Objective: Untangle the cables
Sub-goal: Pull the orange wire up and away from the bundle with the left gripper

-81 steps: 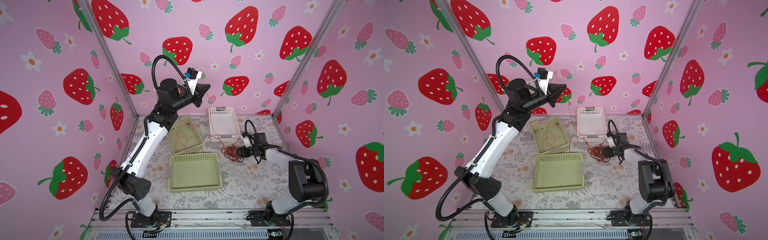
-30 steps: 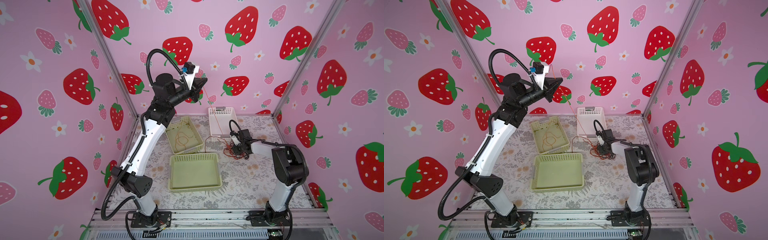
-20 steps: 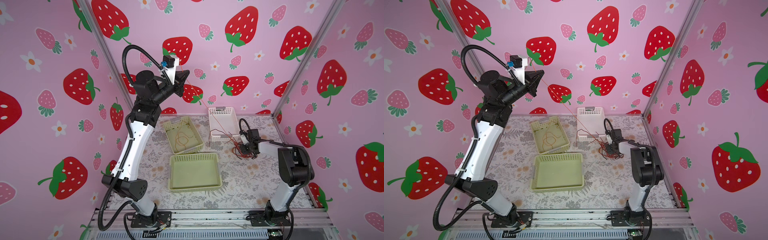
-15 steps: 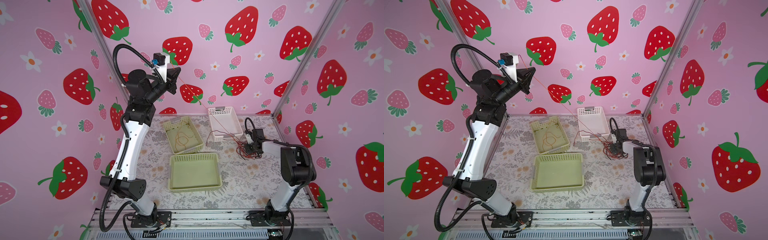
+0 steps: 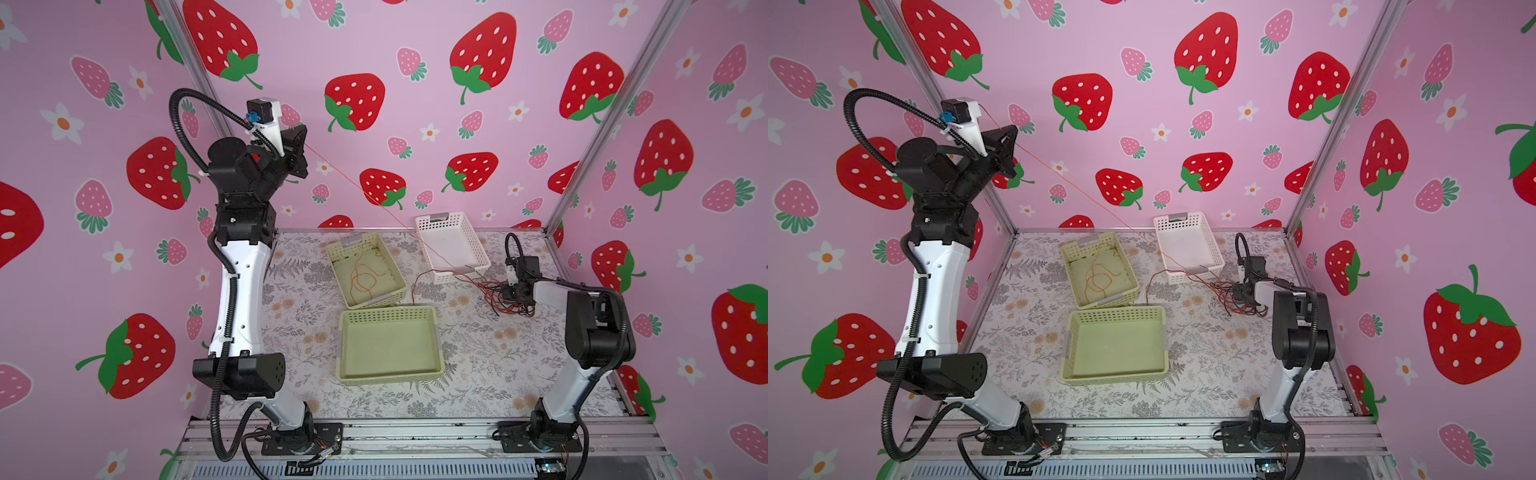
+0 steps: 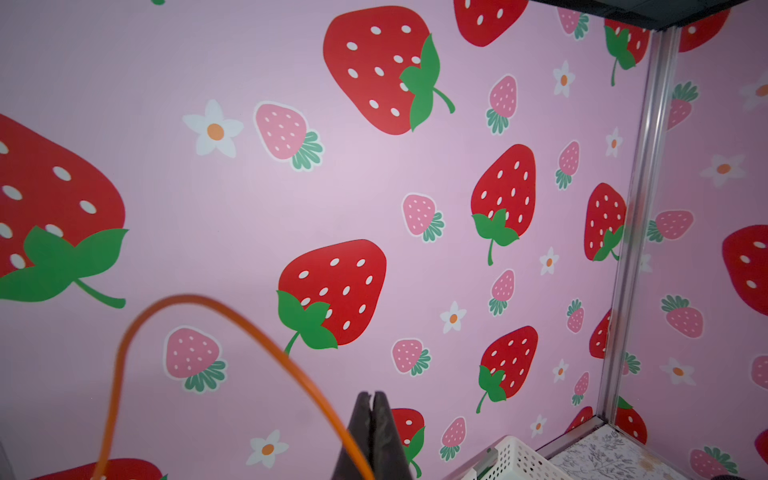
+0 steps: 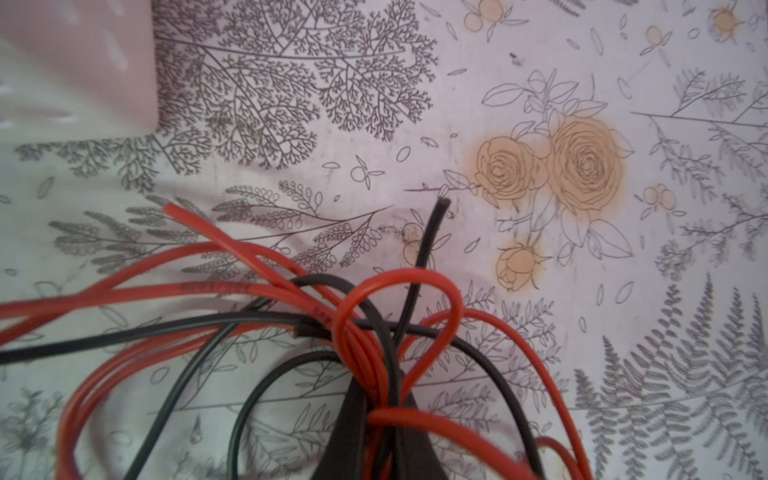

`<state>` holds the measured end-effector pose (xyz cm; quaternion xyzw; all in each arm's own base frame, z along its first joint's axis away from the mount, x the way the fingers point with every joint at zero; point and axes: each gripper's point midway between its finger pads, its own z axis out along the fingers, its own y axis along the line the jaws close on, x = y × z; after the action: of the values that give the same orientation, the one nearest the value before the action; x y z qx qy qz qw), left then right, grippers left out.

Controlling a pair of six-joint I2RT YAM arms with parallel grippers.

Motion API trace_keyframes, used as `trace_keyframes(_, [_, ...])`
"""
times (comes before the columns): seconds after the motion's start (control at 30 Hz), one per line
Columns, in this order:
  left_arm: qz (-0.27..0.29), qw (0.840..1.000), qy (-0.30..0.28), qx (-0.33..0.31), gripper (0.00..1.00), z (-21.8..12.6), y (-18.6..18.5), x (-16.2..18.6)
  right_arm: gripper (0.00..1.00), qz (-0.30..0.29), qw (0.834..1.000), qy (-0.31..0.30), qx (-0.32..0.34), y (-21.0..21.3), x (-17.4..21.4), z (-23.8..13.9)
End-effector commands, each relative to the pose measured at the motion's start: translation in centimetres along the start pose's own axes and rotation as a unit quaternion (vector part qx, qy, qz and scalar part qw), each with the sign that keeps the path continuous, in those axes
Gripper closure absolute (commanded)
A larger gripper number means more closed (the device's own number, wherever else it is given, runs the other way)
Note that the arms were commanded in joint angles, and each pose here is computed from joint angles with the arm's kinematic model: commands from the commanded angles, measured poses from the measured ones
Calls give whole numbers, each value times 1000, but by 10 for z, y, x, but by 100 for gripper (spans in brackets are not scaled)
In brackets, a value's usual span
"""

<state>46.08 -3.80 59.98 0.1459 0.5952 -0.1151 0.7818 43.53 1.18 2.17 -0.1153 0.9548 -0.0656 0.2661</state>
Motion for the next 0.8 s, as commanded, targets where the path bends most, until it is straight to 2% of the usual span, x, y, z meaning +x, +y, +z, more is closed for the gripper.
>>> trace_keyframes(0.0, [12,999,-39,-29,100,-18,15,-30,95,-3,991,136,5,-2,80,21])
trace_keyframes(0.37, [20,997,-21,-71,100,-31,50,-19,95,14,990,143,6,-12,86,25])
trace_keyframes(0.53, [-19,1000,-19,-7,100,-20,28,-7,95,14,992,125,-12,-5,76,22])
trace_keyframes(0.7, [-14,999,10,46,100,1,-12,14,94,6,994,109,-26,6,65,14])
trace_keyframes(0.77, [-12,999,14,47,100,6,-16,19,94,2,994,103,-32,11,61,10])
